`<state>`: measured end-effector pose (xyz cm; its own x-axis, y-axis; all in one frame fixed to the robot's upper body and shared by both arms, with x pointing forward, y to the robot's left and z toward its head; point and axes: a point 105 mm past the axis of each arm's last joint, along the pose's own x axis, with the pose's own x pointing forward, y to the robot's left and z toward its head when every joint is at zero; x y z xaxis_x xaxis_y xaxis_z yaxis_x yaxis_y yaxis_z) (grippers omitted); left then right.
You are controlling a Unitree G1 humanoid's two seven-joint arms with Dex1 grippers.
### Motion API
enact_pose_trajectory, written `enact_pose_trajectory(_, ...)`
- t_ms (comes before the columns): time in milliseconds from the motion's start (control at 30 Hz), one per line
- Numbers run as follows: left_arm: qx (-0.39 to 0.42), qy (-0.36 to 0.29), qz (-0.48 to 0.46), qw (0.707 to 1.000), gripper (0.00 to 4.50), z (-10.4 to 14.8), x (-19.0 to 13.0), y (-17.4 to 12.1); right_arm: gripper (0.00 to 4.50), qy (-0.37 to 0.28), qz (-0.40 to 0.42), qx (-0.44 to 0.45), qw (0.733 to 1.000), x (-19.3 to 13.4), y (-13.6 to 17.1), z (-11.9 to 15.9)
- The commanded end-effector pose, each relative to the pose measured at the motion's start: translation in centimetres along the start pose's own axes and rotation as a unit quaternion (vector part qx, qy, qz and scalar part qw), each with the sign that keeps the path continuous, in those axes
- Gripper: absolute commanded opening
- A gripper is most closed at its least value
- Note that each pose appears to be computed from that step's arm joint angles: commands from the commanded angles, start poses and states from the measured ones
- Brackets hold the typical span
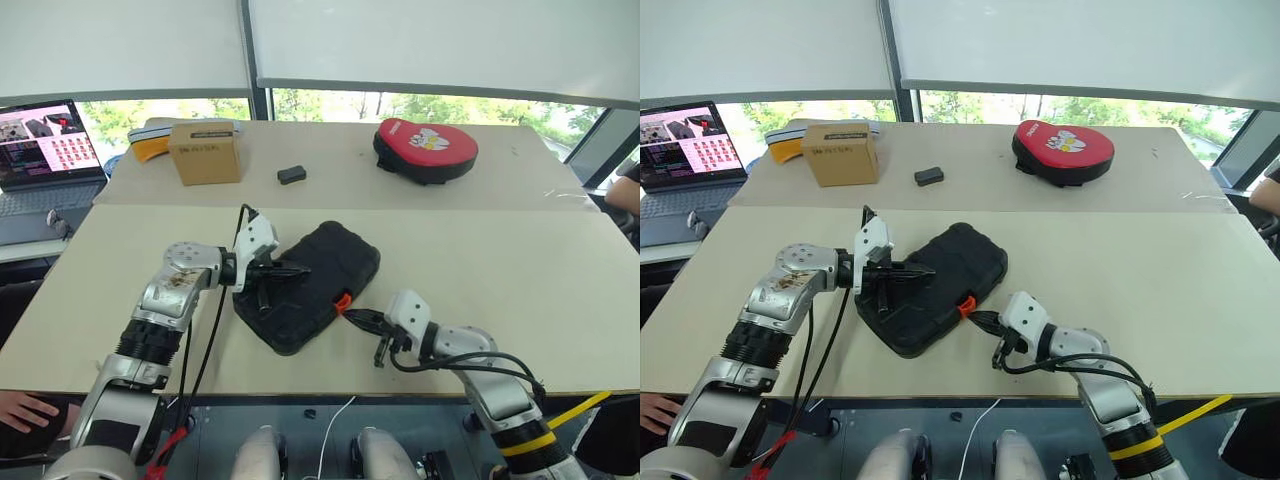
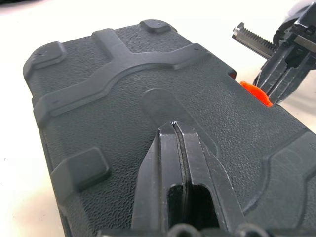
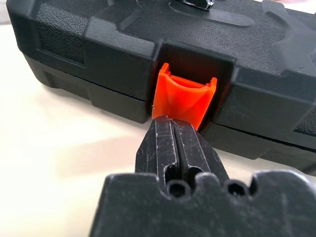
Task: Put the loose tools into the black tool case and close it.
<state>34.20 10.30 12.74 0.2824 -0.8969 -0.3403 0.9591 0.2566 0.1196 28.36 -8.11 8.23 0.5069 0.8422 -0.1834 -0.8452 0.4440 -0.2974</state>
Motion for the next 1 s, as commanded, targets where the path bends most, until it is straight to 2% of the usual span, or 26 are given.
enact_pose_trajectory(33,-0.049,0.056,-0.029,0.997,0.02,-3.9,0.8,-1.8,0.0,-0.04,-0.016,-0.028,0.999,1.0,-1.1,2.4)
enact_pose_trajectory(133,-0.052,0.047,-0.023,0.997,0.02,-4.0,0.5,-1.8,0.0,-0.041,-0.016,-0.031,0.999,1.0,-1.2,2.5)
enact_pose_trajectory(267,-0.039,-0.029,-0.008,0.999,0.02,-2.1,-1.0,-1.3,0.0,-0.035,-0.005,-0.021,0.999,-0.7,-1.1,2.3)
enact_pose_trajectory(367,-0.022,-0.086,-0.002,0.996,0.68,-0.5,-3.8,-1.4,0.77,-0.044,-0.015,-0.005,0.999,-3.2,-1.7,2.7)
enact_pose_trajectory(500,-0.02,-0.096,0.042,0.994,2.28,-0.6,-7.7,-1.3,2.18,-0.031,-0.02,-0.004,0.999,-6.1,-2.2,2.7)
enact_pose_trajectory(700,-0.028,-0.023,0.204,0.978,4.42,-4.8,-15.7,-2.0,4.18,0.002,-0.033,-0.064,0.997,-11.7,-4.3,1.9)
enact_pose_trajectory(733,-0.027,-0.004,0.238,0.971,4.5,-5.6,-16.7,-2.0,4.4,0.002,-0.03,-0.068,0.997,-12.3,-4.6,1.6)
enact_pose_trajectory(800,-0.036,0.02,0.27,0.962,4.5,-7.1,-18.1,-3.1,4.4,0.007,-0.027,-0.086,0.996,-13.4,-5.2,1.1)
enact_pose_trajectory(867,-0.049,0.036,0.284,0.957,4.5,-8.1,-18.7,-4.2,4.4,0.005,-0.038,-0.068,0.997,-14.0,-6.3,1.1)
enact_pose_trajectory(1000,-0.049,0.03,0.304,0.951,4.5,-8.1,-18.7,-5.0,4.4,0.005,-0.044,-0.071,0.997,-14.0,-7.8,1.1)
